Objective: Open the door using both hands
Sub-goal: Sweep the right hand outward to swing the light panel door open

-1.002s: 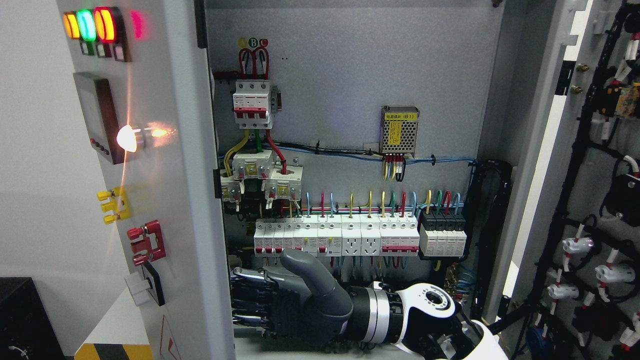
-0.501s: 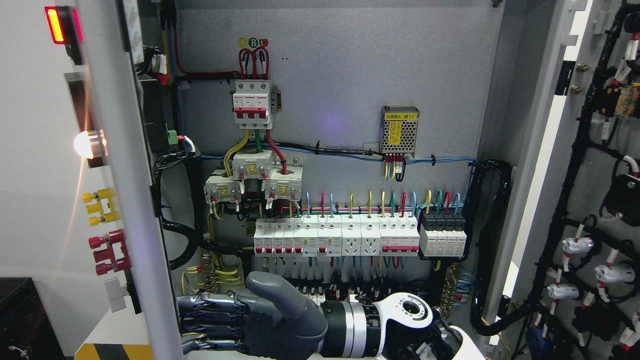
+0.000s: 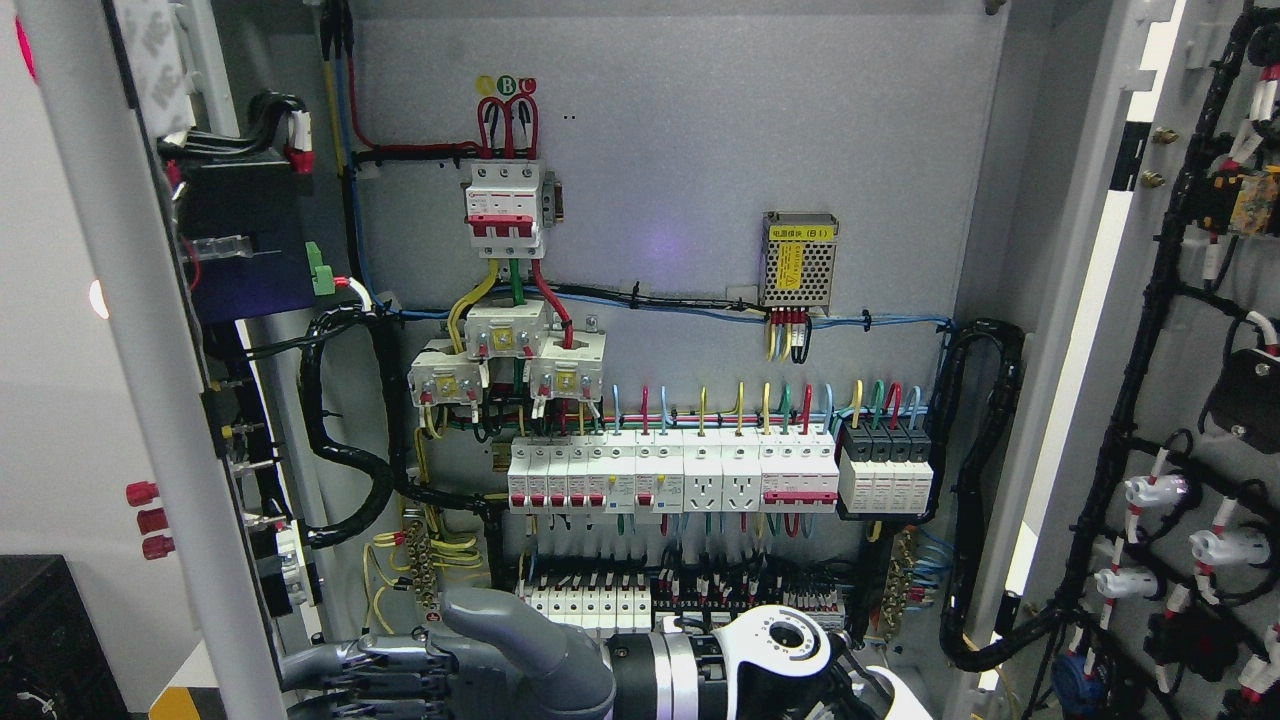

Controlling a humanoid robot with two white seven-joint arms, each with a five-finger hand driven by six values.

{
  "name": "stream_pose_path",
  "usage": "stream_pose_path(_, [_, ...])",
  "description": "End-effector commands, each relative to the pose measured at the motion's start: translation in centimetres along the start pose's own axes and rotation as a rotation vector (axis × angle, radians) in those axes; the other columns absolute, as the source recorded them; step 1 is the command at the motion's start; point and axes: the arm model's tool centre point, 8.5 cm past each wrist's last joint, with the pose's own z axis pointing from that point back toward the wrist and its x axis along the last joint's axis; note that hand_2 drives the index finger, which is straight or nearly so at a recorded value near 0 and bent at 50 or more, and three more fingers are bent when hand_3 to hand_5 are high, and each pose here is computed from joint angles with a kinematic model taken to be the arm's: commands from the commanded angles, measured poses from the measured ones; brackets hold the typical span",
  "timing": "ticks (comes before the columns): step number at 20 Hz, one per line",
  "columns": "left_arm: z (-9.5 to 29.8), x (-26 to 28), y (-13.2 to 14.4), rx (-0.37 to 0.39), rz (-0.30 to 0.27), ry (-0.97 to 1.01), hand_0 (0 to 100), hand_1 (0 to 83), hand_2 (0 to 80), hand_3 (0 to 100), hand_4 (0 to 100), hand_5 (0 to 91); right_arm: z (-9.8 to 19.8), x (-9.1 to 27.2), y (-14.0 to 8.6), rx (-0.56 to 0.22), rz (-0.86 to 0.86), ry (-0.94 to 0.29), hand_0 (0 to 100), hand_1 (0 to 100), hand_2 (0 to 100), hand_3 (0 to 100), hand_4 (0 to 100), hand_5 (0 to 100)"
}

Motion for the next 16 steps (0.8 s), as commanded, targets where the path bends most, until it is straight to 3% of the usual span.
stream_pose_path(1, [0.2, -1.5, -0.1, -0.002, 0.005, 0.025, 0, 0.0, 0.0, 0, 0, 0.0, -1.8, -1.9, 0.2, 0.000, -0.011, 0.049, 0, 0, 0, 0, 0, 0])
stream_pose_path(16, [0.2, -1.5, -0.1, -0.002, 0.005, 0.025, 0, 0.0, 0.0, 0, 0, 0.0, -4.7, -0.8, 1.4, 0.052, -0.005, 0.000, 0, 0, 0, 0, 0, 0])
